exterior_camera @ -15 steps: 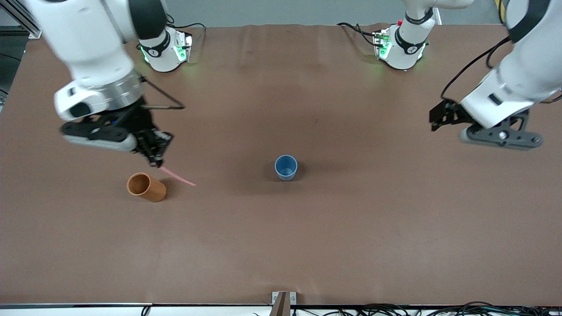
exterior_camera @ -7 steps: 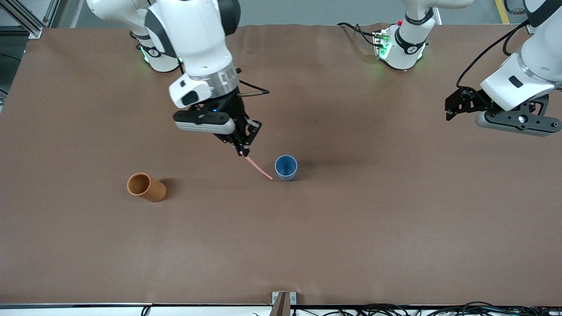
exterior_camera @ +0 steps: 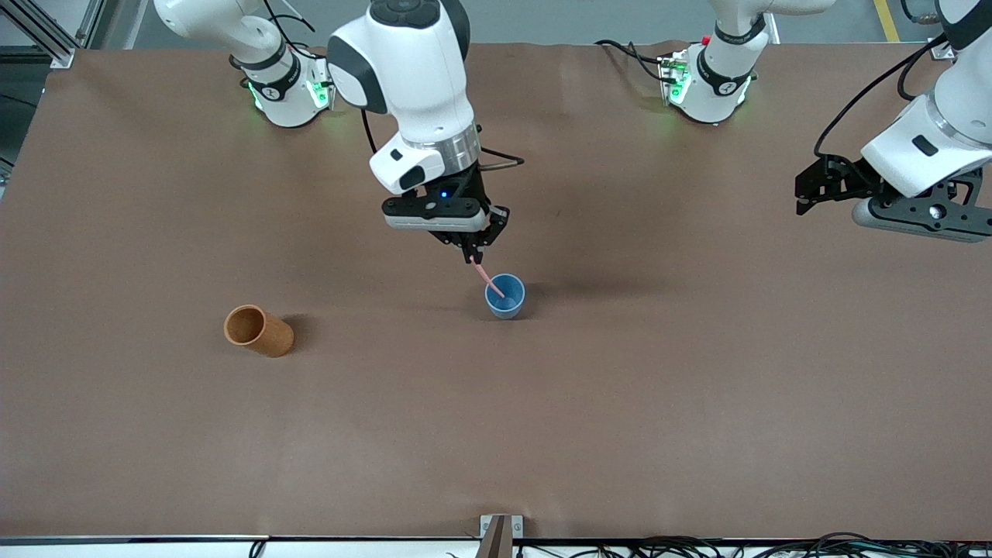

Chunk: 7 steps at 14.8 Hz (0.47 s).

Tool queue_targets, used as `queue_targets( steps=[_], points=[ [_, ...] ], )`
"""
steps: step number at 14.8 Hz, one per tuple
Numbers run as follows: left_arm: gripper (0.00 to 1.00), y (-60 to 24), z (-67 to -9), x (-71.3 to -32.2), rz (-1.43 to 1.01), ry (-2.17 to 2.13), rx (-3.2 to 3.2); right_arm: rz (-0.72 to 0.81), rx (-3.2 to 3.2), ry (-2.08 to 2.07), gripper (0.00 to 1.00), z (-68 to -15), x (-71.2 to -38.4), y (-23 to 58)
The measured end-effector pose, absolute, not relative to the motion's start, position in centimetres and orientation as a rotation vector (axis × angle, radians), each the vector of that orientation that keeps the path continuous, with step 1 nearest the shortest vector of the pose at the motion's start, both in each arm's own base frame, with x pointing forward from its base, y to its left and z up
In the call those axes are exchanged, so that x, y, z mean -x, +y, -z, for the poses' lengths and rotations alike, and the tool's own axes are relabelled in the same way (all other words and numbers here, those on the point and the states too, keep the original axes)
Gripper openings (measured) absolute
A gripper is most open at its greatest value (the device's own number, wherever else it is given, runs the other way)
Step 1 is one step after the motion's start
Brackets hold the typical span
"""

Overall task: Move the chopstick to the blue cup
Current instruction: 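Carry the chopstick with the right gripper over the blue cup, then lower the chopstick into the blue cup and open the right gripper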

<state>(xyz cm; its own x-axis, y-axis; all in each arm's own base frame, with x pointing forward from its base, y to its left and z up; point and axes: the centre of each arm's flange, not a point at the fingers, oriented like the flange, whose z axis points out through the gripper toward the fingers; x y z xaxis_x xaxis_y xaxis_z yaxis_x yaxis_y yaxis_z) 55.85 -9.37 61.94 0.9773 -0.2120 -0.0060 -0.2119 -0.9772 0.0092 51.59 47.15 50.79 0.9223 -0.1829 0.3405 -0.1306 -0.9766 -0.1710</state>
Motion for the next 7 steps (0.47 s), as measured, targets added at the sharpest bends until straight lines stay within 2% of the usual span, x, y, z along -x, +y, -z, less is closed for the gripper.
queue_targets(
  steps=[7],
  points=[
    [1.00,-9.3,-62.0,-55.9,0.012,-0.278,-3.097,0.515,3.007,0.169,0.10,-46.7,-50.6,49.1]
  ],
)
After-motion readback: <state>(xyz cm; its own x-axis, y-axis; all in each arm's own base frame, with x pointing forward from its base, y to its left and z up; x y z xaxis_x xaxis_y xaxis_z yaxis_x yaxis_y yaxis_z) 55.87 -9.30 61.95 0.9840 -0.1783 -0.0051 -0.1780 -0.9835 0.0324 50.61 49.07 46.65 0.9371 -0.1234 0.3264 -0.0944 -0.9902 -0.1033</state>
